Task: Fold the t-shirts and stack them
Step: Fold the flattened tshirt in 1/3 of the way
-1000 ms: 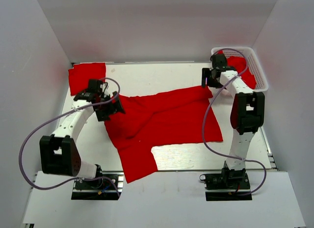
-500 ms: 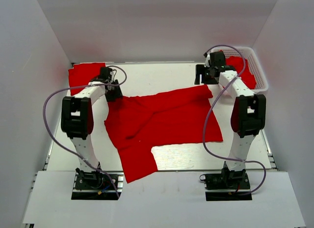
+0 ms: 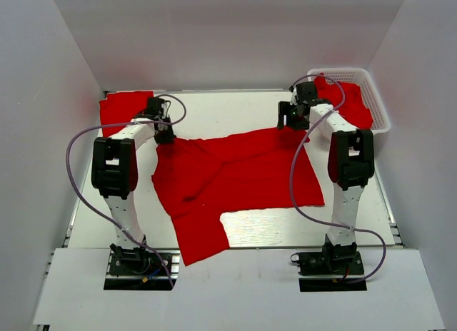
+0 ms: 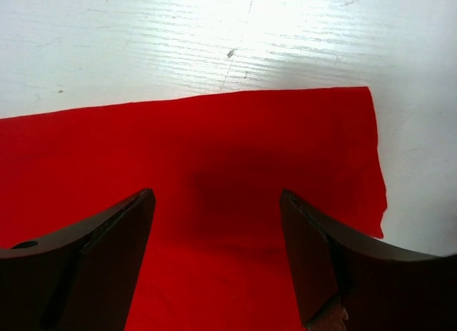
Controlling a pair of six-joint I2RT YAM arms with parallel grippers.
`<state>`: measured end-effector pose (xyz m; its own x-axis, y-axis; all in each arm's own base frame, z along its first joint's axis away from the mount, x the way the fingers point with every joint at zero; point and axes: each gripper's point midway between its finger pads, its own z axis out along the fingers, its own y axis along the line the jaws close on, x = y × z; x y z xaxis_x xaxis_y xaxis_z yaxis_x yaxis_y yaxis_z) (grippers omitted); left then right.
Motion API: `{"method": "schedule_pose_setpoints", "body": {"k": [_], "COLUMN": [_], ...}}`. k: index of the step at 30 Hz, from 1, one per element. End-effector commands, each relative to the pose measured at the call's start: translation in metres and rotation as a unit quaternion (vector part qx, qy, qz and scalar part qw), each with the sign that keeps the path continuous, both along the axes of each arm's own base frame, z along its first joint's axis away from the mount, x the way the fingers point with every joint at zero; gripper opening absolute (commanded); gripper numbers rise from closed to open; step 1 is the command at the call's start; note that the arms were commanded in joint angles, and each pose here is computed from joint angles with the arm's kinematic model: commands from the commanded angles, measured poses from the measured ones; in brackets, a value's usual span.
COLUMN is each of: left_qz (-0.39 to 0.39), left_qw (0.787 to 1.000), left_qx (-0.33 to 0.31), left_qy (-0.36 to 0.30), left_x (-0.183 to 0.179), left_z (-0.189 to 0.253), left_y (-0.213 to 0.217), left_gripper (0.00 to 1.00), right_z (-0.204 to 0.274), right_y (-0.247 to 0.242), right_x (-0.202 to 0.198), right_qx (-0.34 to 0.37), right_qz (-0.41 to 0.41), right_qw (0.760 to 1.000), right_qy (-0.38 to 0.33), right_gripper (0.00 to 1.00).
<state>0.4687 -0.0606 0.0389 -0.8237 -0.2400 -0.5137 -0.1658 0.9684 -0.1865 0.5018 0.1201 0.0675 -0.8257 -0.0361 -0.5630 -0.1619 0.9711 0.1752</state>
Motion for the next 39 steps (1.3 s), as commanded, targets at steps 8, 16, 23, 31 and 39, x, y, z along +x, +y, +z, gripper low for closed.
{"method": "schedule_pose_setpoints", "body": {"k": [8, 16, 23, 31, 39], "left_qz": [0.001, 0.011, 0.063, 0.046, 0.075], "left_qw": [0.991, 0.990, 0.991, 0.998, 0.990], "left_qx": [0.020, 0.036, 0.047, 0.020, 0.054], "left_qy": [-0.133, -0.137, -0.109, -0.037, -0.104], "left_x": [0.030, 0.042, 0.061, 0.062, 0.080], "left_z": [0.094, 0.112, 0.083, 0.032, 0.097], "left_y": [0.018, 0.042, 0.072, 0.064, 0.080], "left_gripper": [0.00, 0.00, 0.00, 0.31, 1.00], "right_z": [-0.003, -0.010, -0.023, -0.021, 0.021], "right_y": [0.007, 0.011, 0.003, 0.009, 0.019], "right_x": [0.021, 0.024, 0.024, 0.035, 0.040], "right_qx": [0.021, 0.034, 0.031, 0.040, 0.045], "right_qz": [-0.037, -0.052, -0.074, -0.065, -0.028], "right_qw": [0.999, 0.998, 0.997, 0.997, 0.997], "right_qy": [-0.013, -0.014, -0.013, -0.023, -0.064], "right_gripper": [0.78, 0.79, 0.80, 0.82, 0.84]}}
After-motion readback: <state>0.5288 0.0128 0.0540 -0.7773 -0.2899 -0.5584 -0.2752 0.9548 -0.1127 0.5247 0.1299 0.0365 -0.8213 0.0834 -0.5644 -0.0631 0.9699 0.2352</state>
